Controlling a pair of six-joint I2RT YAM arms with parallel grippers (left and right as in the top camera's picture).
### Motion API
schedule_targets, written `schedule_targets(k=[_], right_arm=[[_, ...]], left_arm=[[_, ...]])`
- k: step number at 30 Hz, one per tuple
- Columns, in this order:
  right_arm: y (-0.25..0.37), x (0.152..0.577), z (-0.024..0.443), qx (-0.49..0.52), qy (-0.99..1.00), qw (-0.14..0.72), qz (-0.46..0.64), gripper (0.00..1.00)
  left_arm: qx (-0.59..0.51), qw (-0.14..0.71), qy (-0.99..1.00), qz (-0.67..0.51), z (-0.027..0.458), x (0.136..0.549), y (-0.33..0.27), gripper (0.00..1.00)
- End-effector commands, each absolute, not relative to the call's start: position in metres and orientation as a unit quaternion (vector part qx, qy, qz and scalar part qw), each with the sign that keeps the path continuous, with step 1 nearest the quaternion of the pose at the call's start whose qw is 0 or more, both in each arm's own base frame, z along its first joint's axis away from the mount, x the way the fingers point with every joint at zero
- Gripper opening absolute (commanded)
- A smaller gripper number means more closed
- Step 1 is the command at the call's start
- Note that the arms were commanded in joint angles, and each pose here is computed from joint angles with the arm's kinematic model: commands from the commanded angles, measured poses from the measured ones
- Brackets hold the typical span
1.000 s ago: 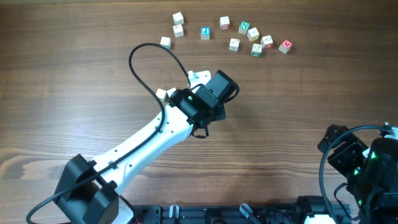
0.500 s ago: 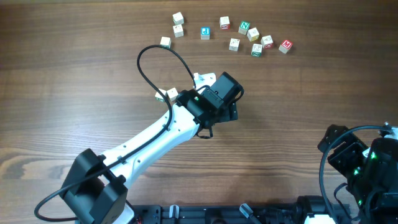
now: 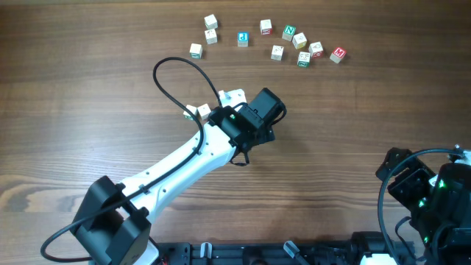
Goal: Form a circle
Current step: 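Lower the left gripper onto the red U block and grasp it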
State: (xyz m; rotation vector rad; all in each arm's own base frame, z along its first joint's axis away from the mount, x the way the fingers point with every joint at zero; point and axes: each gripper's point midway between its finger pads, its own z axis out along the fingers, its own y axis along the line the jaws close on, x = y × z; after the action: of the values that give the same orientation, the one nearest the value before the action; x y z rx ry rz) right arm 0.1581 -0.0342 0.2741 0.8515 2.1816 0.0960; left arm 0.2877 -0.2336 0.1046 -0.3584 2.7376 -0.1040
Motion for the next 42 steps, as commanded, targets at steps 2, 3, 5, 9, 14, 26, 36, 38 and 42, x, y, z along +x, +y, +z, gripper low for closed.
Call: schedule_targets(k=[2, 3, 5, 9, 14, 26, 36, 38, 42], right_arm=[[-0.035, 0.157, 0.275, 0.338, 0.855, 0.392, 0.038, 1.0], [-0.035, 0.157, 0.275, 0.338, 0.855, 0.392, 0.038, 1.0], [-0.035, 0.157, 0.275, 0.338, 0.855, 0.392, 0.038, 1.0], [-0.035, 0.157, 0.275, 0.338, 0.855, 0.392, 0.038, 1.0], [-0.035, 0.157, 0.275, 0.338, 0.855, 0.392, 0.038, 1.0], [-0.035, 0.157, 0.275, 0.338, 0.855, 0.392, 0.038, 1.0], [-0.035, 0.157, 0.275, 0.338, 0.855, 0.391, 0.038, 1.0], [-0.035, 0.157, 0.275, 0.338, 0.855, 0.391, 0.038, 1.0], [-0.035, 0.157, 0.275, 0.338, 0.855, 0.391, 0.038, 1.0]], left_arm=[[-0.138, 0.195, 0.971, -0.007, 0.096, 0.289, -0.224, 0.98], [-0.141, 0.194, 0.971, 0.004, 0.094, 0.288, -0.22, 0.98], [-0.179, 0.201, 0.962, 0.04, 0.089, 0.287, -0.204, 0.97], [-0.224, 0.201, 0.951, 0.07, 0.073, 0.288, -0.196, 0.97], [-0.275, 0.216, 0.932, 0.094, 0.059, 0.295, -0.186, 0.9], [-0.354, 0.188, 0.914, 0.064, 0.026, 0.305, -0.166, 1.0], [-0.37, 0.177, 0.91, 0.062, 0.006, 0.315, -0.162, 0.93], [-0.377, 0.172, 0.908, 0.06, 0.003, 0.315, -0.159, 0.82], [-0.384, 0.165, 0.906, 0.058, -0.002, 0.314, -0.154, 0.62]])
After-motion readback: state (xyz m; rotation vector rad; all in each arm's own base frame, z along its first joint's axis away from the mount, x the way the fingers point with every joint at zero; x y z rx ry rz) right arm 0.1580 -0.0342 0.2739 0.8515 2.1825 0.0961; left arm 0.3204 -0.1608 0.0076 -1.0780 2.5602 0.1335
